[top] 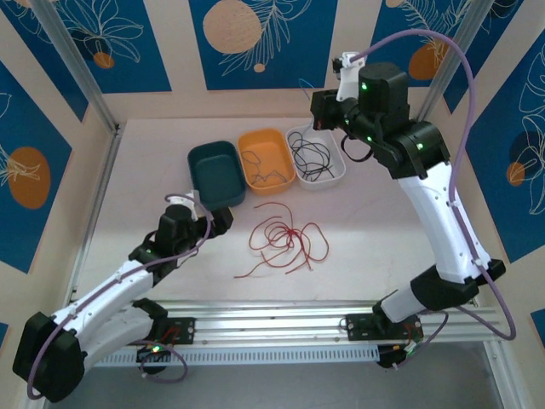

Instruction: Untangle the cables

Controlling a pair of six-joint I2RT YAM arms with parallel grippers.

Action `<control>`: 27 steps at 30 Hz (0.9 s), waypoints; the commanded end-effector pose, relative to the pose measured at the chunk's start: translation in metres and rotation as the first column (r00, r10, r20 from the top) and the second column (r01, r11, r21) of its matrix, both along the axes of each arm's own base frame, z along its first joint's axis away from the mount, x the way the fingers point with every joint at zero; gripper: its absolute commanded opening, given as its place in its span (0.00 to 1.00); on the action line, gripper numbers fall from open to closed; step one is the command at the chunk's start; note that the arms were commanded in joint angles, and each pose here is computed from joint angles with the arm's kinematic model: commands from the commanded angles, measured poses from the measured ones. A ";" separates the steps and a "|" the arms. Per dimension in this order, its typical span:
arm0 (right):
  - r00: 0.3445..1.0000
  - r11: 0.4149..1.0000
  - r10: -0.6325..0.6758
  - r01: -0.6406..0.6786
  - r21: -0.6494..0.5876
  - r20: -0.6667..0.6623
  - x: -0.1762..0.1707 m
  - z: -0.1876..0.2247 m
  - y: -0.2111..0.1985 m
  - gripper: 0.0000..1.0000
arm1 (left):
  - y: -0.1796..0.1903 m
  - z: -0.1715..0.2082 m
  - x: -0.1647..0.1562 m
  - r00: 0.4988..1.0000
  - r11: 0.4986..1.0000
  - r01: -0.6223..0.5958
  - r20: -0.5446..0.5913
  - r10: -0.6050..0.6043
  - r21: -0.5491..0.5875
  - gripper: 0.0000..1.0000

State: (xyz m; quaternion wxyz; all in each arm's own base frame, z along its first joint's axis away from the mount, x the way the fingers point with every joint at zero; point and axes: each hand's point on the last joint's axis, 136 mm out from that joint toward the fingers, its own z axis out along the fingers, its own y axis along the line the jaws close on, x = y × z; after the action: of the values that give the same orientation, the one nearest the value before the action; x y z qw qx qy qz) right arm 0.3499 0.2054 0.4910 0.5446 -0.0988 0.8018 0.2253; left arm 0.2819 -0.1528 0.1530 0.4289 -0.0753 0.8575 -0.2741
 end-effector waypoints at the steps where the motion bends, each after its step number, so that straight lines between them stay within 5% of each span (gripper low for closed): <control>1: 0.999 0.999 0.005 -0.003 -0.043 0.046 0.017 0.008 0.006 0.00 | 0.007 0.015 0.003 0.999 0.999 -0.019 0.044 0.018 0.027 1.00; 16: 0.996 0.995 0.040 -0.032 -0.094 0.077 0.106 -0.011 0.058 0.00 | 0.019 0.021 -0.002 0.996 0.995 -0.032 0.080 0.025 0.090 1.00; 27: 0.999 0.996 -0.011 0.014 -0.089 0.037 0.134 -0.034 0.045 0.00 | 0.014 0.020 -0.003 0.997 0.996 -0.005 0.082 -0.002 0.088 1.00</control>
State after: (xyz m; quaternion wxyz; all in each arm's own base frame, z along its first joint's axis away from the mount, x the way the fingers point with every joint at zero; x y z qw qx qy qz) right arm 0.4836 0.2539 0.4474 0.5439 -0.1236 0.8107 0.1782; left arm 0.2761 -0.1387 0.1623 0.4560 -0.0534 0.8560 -0.2379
